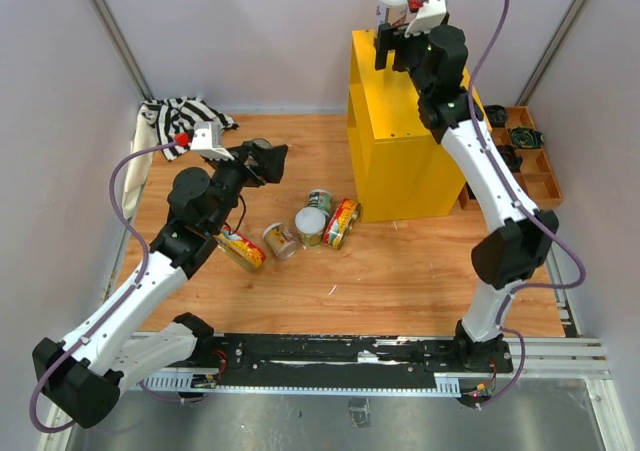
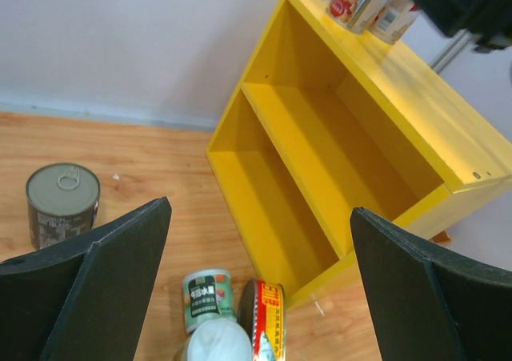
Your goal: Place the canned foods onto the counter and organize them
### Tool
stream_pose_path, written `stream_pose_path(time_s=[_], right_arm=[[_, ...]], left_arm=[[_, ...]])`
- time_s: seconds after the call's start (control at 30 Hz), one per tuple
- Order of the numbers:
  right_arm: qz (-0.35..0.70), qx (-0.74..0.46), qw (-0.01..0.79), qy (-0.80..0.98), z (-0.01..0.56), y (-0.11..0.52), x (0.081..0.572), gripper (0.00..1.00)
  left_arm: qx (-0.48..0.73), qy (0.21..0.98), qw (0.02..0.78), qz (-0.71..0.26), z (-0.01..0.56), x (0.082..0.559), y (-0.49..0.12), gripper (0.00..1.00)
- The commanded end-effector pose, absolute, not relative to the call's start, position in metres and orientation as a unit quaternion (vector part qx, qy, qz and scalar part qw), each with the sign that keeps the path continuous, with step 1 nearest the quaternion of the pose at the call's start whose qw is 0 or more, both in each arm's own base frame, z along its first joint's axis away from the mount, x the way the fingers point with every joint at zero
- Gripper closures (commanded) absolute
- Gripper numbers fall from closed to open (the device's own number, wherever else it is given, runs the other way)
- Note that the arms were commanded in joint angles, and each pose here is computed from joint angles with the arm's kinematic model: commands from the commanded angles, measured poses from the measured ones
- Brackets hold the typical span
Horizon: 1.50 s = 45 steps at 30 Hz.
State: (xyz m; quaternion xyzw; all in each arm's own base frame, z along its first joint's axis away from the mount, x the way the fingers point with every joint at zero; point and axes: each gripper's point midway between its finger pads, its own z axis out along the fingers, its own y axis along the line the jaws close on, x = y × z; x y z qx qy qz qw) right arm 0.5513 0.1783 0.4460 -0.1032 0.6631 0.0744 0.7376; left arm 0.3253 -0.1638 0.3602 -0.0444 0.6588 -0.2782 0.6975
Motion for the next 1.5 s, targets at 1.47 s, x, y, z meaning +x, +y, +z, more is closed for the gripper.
stream_pose_path(time_s=[1.47], right_arm=[[0.217, -0.340, 0.431, 0.807, 0.200, 0.347, 0.254, 0.03]], left_arm=[[-0.256, 0.753, 0.548, -0.258, 0.234, 0.266, -0.108, 0.01]])
